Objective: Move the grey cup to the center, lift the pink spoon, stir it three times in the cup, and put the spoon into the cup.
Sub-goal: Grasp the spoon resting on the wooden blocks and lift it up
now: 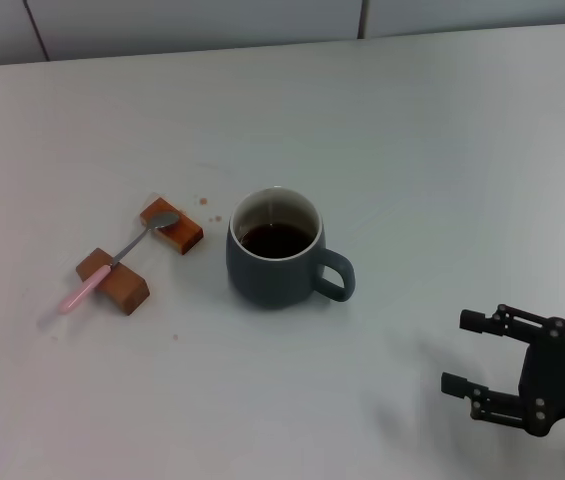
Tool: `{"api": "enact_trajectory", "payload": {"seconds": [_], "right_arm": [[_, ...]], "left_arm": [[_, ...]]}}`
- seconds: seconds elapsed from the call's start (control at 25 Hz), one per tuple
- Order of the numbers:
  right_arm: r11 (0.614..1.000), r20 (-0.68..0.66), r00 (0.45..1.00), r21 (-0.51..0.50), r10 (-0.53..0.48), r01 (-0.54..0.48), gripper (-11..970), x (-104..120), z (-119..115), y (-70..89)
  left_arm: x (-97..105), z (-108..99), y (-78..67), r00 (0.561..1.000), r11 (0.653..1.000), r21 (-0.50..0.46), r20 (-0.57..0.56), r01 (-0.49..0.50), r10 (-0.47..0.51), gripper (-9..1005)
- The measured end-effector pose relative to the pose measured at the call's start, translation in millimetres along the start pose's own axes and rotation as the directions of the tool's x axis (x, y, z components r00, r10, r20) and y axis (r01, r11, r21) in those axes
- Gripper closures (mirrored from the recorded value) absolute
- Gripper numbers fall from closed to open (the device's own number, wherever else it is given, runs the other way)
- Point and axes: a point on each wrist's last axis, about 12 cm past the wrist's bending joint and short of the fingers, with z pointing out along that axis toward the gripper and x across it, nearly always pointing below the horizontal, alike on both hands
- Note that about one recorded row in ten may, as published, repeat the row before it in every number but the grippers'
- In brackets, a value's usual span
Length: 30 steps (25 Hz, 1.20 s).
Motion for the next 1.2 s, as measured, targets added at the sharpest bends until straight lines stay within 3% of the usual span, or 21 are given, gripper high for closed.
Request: {"api": "enact_trajectory", "payload": {"seconds": [0.04,0.12,0.24,0.32,0.64,1.0,1.2], "right_arm": [[1.000,0.000,1.000,0.000,0.000,0.000,208,0,0,0.0],[1.000,0.000,1.000,-0.001,-0.002,0.002,208,-1,0,-0.7],[1.000,0.003,1.000,-0.005,-0.003,0.003,207,-1,1,-1.1],[1.000,0.006,1.000,-0.008,-0.003,0.004,207,-2,1,-1.6],[1.000,0.009,1.000,-0.019,-0.001,0.002,207,-4,3,-3.3],[1.000,0.016,1.000,-0.017,0.003,-0.003,208,-5,4,-2.5],[1.000,0.018,1.000,-0.016,0.002,-0.002,208,-5,5,-3.0]], "left_arm": [[0,0,0.0,1.000,1.000,0.000,0.000,0.000,0.000,277],[0,-16,8.1,0.987,0.983,-0.088,0.042,0.159,-0.156,278],[2,-21,11.2,0.977,0.971,-0.117,0.058,0.209,-0.203,280],[11,-36,21.5,0.948,0.927,-0.201,0.102,0.316,-0.302,280],[27,-39,30.4,0.910,0.880,-0.233,0.133,0.415,-0.393,284],[54,-22,46.0,0.867,0.826,-0.264,0.114,0.497,-0.485,288],[58,-17,48.7,0.862,0.821,-0.265,0.117,0.506,-0.493,290]]}}
